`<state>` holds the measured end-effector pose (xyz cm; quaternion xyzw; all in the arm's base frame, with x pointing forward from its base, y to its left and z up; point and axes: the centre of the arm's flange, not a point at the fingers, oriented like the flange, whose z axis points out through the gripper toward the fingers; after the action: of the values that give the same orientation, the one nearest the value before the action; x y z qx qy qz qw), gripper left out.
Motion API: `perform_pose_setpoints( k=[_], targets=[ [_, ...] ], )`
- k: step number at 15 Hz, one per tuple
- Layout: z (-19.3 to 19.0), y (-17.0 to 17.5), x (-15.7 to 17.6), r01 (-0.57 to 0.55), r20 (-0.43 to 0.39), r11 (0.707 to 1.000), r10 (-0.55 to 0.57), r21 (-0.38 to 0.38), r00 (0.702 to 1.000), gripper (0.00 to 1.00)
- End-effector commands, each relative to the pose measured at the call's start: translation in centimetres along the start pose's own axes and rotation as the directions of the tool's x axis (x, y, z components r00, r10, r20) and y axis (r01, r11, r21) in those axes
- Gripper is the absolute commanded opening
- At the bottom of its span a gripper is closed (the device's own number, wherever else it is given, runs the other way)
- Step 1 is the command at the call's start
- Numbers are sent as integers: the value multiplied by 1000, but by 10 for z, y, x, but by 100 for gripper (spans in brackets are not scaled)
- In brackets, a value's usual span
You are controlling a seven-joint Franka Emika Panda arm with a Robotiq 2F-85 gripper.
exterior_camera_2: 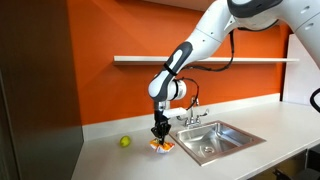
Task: Put the orange packet in the sink.
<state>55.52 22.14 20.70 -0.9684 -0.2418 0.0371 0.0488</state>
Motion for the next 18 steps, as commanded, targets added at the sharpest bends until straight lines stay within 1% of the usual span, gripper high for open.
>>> perform_pose_setpoints(
  k=[1, 5, 9, 14, 18],
  targets=[
    [-39, -3, -4, -9, -21, 1000, 8, -25, 1000, 0],
    [-61, 4, -8, -22, -47, 999, 20, -38, 999, 0],
    [-69, 27, -15, -63, -63, 997, 60, -48, 996, 0],
    [-75, 78, -37, -149, -74, 986, 143, -80, 987, 0],
    [-82, 120, -57, -222, -81, 971, 215, -86, 973, 0]
  ],
)
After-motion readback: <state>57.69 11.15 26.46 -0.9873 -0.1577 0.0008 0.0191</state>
